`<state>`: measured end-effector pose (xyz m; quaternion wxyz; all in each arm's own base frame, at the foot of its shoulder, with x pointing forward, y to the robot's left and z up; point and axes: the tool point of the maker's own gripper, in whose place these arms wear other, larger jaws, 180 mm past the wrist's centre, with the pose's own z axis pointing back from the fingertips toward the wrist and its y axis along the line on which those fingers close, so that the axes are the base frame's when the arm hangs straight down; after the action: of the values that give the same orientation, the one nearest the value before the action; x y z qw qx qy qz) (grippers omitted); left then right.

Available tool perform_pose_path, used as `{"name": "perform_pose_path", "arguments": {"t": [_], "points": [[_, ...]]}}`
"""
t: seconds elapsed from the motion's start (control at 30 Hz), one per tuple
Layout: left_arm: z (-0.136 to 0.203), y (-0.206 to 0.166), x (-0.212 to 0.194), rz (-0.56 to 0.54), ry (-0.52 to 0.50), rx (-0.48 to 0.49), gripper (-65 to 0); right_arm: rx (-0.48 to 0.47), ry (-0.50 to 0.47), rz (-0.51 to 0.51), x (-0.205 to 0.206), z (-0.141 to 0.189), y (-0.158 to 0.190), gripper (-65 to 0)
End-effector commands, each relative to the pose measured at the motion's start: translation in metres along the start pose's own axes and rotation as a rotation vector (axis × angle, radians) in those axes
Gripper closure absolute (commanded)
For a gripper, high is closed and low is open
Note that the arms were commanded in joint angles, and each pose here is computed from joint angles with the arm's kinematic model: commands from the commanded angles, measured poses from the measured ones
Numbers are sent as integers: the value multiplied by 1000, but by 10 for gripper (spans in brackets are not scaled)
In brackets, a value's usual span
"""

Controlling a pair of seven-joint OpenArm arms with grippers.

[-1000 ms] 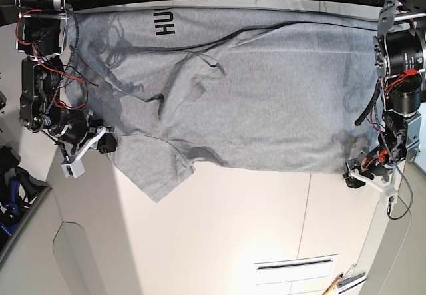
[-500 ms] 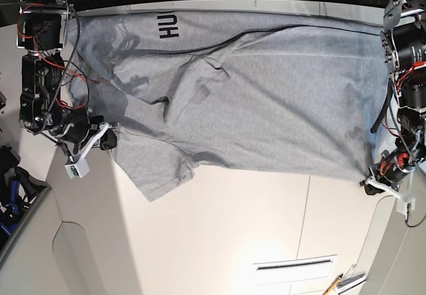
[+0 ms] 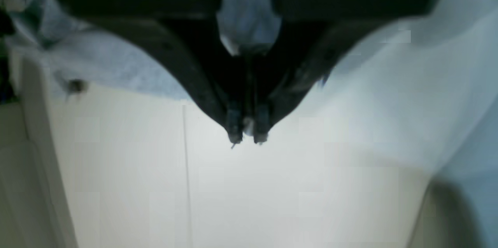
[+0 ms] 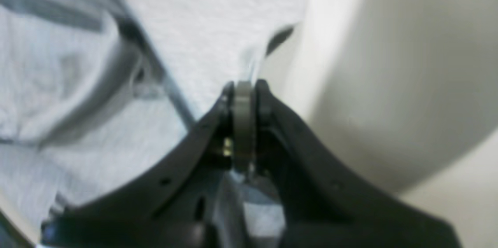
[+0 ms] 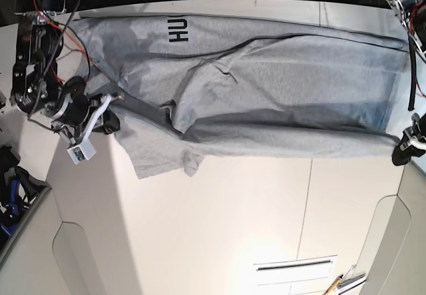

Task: Fold the T-shirt properly
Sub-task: 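Lift the grasped edge and fold it over onto the other edge with both grippers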

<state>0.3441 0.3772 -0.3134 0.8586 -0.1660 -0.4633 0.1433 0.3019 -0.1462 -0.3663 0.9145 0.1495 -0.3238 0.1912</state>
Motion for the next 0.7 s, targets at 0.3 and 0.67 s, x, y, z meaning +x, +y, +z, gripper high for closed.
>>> {"name": "perform_pose_path", "arguments": {"t": [0.3, 0.67], "points": [[53, 25, -21, -37, 16, 69, 0, -57, 10, -2, -40, 45, 10, 0], [60, 33, -60, -8, 94, 90, -156, -86, 46, -54, -62, 54, 2, -129]]}}
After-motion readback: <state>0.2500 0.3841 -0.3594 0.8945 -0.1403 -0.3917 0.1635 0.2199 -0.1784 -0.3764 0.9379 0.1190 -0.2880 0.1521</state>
